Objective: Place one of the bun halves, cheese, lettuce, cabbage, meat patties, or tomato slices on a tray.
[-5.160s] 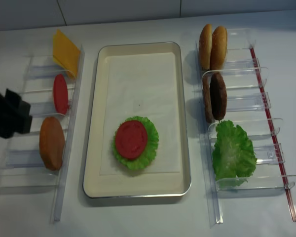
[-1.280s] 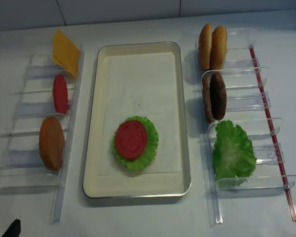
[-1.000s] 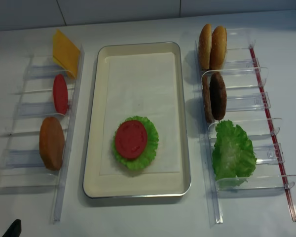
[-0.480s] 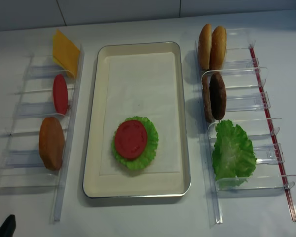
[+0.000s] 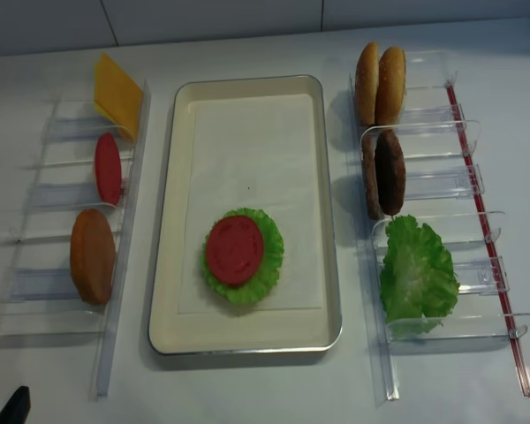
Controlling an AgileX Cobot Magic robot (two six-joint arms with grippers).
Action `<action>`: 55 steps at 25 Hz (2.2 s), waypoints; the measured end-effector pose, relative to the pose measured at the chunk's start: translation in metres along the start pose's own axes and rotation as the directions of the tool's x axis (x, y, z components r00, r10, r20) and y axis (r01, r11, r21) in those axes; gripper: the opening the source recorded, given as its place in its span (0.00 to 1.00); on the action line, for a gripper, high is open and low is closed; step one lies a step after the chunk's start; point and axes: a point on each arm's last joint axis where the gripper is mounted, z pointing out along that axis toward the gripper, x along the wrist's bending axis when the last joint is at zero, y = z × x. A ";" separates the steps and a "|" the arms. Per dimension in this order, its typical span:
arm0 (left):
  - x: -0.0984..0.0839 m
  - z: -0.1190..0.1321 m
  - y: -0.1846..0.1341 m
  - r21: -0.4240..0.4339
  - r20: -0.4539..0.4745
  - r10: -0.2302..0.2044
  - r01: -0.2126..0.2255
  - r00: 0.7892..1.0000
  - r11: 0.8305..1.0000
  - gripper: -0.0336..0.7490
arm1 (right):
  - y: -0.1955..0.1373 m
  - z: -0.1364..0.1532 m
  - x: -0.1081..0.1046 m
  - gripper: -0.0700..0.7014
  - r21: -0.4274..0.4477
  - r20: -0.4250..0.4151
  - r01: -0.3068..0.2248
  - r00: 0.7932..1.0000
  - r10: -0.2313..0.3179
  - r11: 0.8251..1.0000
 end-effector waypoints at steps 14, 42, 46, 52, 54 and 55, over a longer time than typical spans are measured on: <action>0.000 0.000 0.000 -0.001 0.013 0.008 -0.008 1.000 1.000 0.68 | 0.000 0.000 0.000 0.52 0.000 0.000 0.001 1.000 -0.001 1.000; 0.000 0.000 0.000 -0.002 0.013 0.033 -0.033 0.999 0.999 0.66 | 0.000 0.000 0.000 0.52 0.002 0.000 0.004 1.000 -0.004 1.000; 0.000 0.000 0.000 -0.001 0.013 0.004 -0.004 1.000 1.000 0.66 | 0.000 0.000 0.000 0.52 0.002 0.000 0.004 1.000 -0.004 1.000; 0.000 0.000 0.000 -0.001 0.013 -0.022 0.022 1.000 1.000 0.66 | 0.000 0.000 0.000 0.52 0.002 0.000 0.004 1.000 -0.004 1.000; 0.000 0.000 0.000 -0.001 0.013 -0.025 0.025 1.000 1.000 0.66 | 0.000 0.000 0.000 0.52 0.002 0.000 0.004 1.000 -0.004 1.000; 0.000 0.000 0.000 -0.001 0.013 -0.025 0.025 1.000 1.000 0.66 | 0.000 0.000 0.000 0.52 0.002 0.000 0.004 1.000 -0.004 1.000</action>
